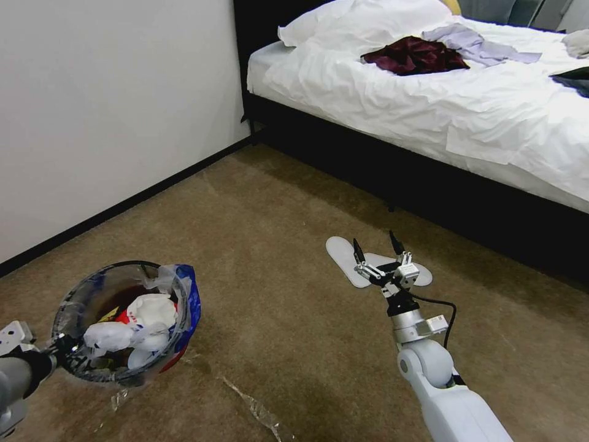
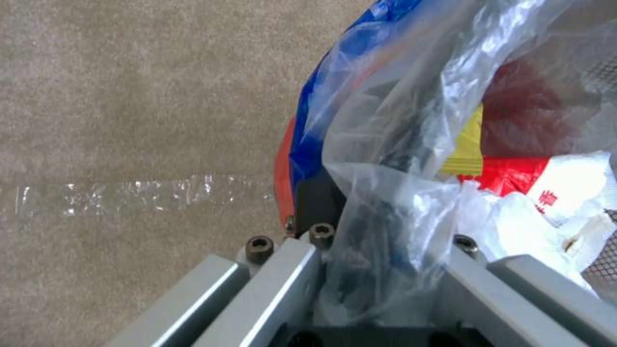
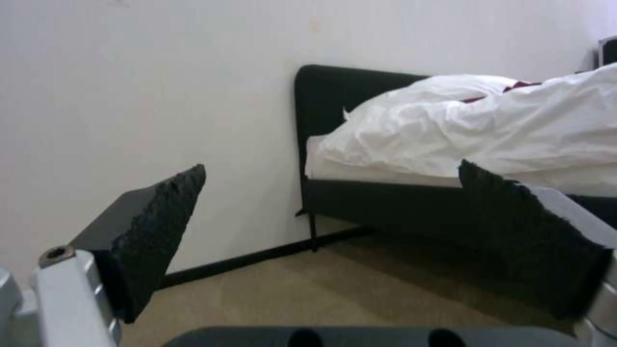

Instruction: Pick up the trash bin and place the garbage on the floor into it.

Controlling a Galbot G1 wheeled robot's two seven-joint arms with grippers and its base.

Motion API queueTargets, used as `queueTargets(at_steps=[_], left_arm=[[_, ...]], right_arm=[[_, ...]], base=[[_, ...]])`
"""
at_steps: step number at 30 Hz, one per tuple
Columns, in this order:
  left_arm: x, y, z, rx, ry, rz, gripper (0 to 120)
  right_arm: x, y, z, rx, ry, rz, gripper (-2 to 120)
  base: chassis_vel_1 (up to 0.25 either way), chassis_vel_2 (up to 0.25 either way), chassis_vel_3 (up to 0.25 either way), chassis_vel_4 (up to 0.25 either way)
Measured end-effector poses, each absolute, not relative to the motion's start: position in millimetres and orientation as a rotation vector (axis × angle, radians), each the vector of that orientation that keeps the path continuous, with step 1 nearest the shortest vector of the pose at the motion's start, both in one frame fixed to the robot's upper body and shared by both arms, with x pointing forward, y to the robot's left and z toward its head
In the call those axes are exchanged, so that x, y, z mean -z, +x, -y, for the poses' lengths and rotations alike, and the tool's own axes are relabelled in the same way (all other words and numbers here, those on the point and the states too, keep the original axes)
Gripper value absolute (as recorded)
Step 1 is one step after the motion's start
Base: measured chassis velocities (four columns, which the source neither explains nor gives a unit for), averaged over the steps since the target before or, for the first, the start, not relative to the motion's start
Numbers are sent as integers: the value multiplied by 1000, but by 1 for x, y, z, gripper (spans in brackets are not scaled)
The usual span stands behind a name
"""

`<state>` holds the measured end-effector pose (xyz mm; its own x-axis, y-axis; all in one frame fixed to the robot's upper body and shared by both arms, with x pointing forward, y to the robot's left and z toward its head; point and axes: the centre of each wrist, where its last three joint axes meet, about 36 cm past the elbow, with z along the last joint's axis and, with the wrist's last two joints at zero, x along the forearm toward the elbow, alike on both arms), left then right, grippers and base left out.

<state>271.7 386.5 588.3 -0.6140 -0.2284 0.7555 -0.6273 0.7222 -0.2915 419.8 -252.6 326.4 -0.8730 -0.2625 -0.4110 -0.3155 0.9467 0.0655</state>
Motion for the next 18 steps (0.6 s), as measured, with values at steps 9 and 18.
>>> queueTargets(at_steps=[9,18], left_arm=[[-590,273,-388,-711,642,2205,0],[-594,274,-390,-715,634,2213,0]], right_arm=[[-329,421,258,-173,-414,-2692,100],[-329,419,260,-170,-409,-2691,100]], base=[[0,0,0,0],[0,0,0,0]])
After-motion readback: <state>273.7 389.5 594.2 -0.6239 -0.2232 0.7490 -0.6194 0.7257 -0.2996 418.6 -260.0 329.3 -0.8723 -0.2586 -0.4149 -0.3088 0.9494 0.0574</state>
